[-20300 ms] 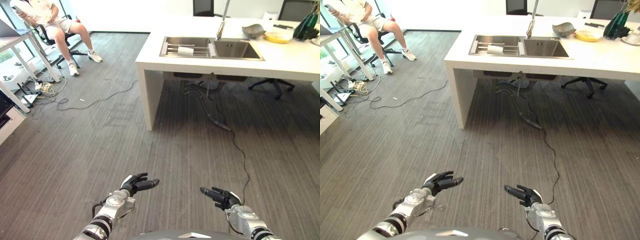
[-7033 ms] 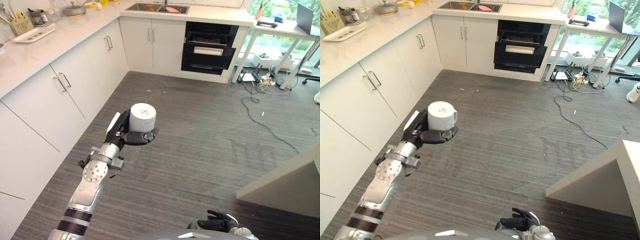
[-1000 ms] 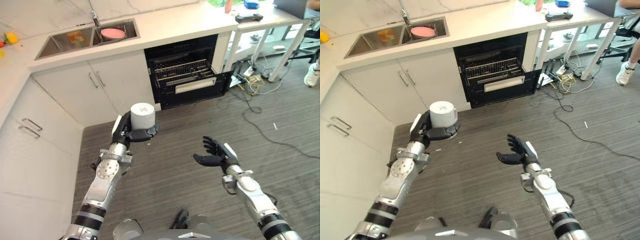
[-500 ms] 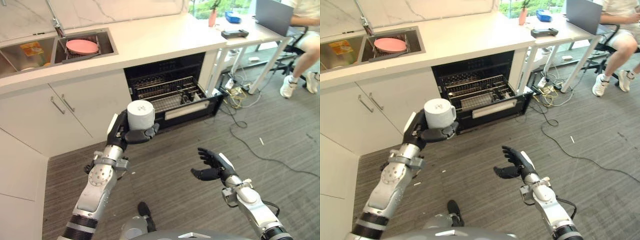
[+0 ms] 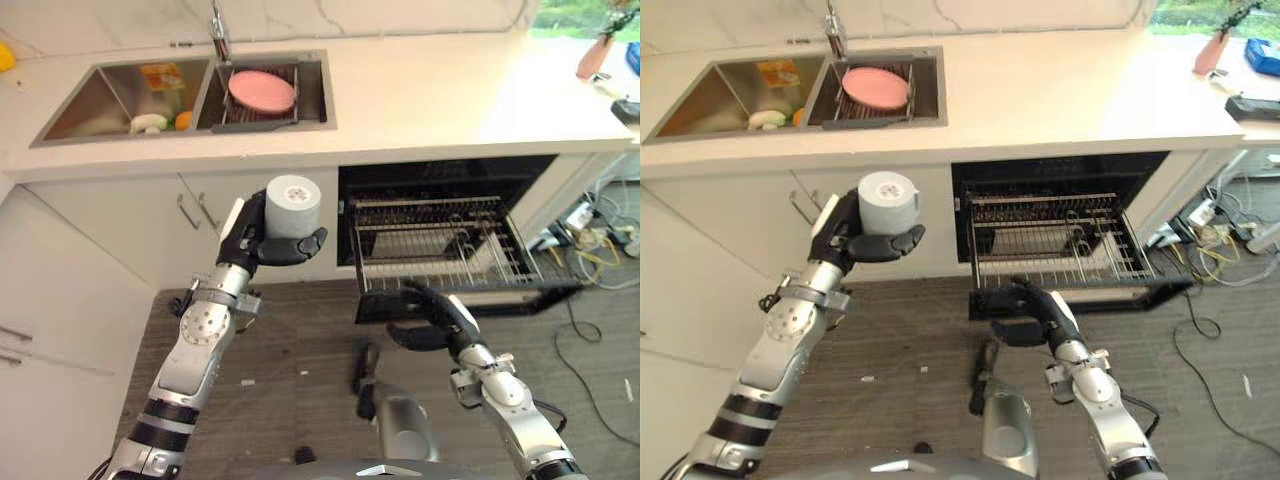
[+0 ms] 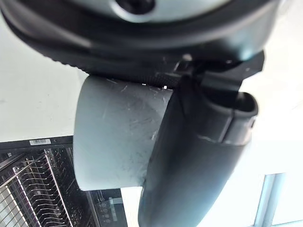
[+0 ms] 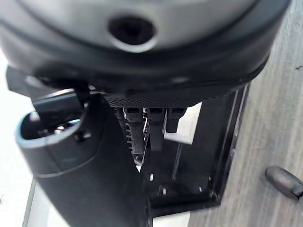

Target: Place the dishes in the dishwasher.

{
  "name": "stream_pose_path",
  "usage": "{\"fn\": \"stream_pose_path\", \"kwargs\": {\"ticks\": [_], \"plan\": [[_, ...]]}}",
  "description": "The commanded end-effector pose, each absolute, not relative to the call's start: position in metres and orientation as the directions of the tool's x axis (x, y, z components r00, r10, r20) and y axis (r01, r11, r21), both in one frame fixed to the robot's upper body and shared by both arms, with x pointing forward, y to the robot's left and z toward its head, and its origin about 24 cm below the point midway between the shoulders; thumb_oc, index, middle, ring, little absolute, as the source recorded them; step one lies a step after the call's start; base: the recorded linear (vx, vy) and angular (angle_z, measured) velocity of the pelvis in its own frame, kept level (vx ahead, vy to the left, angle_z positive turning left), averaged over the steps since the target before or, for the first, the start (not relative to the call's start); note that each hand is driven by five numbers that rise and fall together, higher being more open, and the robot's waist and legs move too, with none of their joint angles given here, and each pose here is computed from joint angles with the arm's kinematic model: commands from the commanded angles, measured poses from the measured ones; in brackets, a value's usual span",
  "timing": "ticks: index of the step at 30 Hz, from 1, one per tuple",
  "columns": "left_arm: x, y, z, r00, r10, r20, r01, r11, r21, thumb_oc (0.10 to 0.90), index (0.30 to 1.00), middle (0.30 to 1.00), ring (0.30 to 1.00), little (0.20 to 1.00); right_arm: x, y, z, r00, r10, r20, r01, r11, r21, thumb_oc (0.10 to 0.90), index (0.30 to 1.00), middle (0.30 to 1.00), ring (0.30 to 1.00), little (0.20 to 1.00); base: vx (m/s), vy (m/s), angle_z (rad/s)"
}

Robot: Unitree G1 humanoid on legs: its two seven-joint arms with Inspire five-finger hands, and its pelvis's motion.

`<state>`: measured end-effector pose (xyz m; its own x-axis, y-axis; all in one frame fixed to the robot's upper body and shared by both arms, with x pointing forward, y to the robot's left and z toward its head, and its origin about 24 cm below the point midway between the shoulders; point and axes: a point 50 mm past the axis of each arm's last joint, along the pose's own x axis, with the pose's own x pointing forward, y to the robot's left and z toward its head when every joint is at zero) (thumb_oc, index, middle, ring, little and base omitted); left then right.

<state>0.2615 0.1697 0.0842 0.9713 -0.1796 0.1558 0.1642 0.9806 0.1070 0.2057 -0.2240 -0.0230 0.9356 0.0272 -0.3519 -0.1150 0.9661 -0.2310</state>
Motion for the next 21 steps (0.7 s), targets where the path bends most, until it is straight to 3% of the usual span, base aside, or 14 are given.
{"fn": "stream_pose_path", "kwargs": {"ticks": [1,6,10,21], "plan": [[0.270,0.148,0.145,0.845,-0.326,0.424,0.262,0.943,0.203,0.400,0.300,0.300,0.300,0.300,0.232,-0.216,0.019,0.993,0.058,-0.101,-0.080,0.972,-0.223,0.800,0.900,0.900,0.900,0.900,0.28,-0.054,-0.42],[0.270,0.142,0.135,0.856,-0.323,0.404,0.289,0.946,0.145,0.400,0.300,0.300,0.300,0.300,0.229,-0.233,0.021,0.994,0.014,-0.110,-0.041,0.968,-0.246,0.800,0.900,0.900,0.900,0.900,0.39,-0.064,0.12],[0.271,0.142,0.125,0.874,-0.321,0.363,0.289,0.947,0.142,0.400,0.300,0.300,0.300,0.300,0.230,-0.234,0.015,0.988,0.024,-0.152,-0.064,0.963,-0.263,0.800,0.900,0.900,0.900,0.900,0.23,0.094,-0.92],[0.277,0.140,0.123,0.879,-0.319,0.354,0.282,0.947,0.153,0.400,0.300,0.300,0.300,0.300,0.237,-0.229,0.015,0.985,0.056,-0.162,-0.105,0.945,-0.310,0.800,0.900,0.900,0.900,0.900,0.14,0.415,-0.42]]}}
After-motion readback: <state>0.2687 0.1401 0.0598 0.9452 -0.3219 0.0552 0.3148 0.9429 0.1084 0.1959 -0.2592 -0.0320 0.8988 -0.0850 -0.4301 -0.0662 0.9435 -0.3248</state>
